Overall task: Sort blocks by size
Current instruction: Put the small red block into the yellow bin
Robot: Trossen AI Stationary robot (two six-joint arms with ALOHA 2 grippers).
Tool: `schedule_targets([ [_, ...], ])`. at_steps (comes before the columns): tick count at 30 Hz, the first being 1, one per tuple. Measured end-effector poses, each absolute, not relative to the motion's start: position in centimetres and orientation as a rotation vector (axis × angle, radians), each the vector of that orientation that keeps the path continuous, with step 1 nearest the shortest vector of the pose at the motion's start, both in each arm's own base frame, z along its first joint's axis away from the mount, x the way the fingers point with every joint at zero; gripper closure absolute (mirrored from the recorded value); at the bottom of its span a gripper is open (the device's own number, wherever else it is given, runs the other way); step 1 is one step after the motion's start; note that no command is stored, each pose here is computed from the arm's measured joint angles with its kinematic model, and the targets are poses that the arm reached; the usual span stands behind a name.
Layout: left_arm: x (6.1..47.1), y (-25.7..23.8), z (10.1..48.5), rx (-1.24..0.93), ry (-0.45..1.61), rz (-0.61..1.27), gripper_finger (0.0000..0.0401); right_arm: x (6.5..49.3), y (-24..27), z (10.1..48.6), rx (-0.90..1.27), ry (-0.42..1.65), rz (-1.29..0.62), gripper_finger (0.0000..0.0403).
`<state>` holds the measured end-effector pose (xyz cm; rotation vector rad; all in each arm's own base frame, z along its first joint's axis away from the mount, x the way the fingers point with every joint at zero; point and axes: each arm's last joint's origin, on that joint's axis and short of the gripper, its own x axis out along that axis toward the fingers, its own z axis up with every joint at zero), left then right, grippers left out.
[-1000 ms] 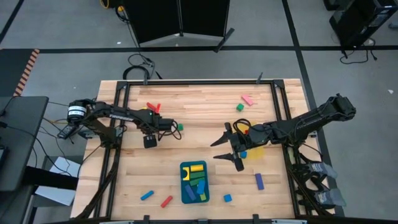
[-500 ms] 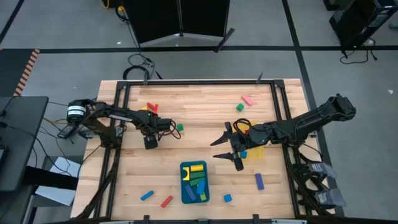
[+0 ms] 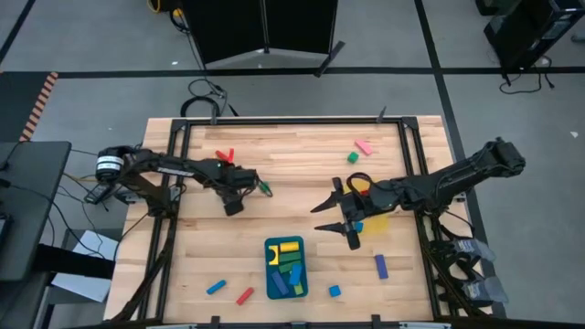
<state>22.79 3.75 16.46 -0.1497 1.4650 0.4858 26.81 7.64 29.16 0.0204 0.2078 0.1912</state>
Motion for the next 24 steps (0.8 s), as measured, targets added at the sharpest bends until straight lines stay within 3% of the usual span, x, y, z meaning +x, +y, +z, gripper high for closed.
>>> schedule_targets([
  [5, 26.0, 3.1, 20.3, -0.152, 1.137, 0.415, 0.0264, 25.5, 7.1, 30.7, -0.007, 0.163, 0.151, 0.0179],
  [13, 31.9, 1.1, 24.4, -0.184, 0.496, 0.025, 0.0264, 22.3, 5.9, 33.6, -0.071, 0.062, 0.006, 0.0184],
  [24, 38.4, 0.9, 20.2, -0.327, 0.19, -0.057, 0.0264, 19.7, 5.7, 35.5, -0.145, -0.018, -0.065, 0.0193],
])
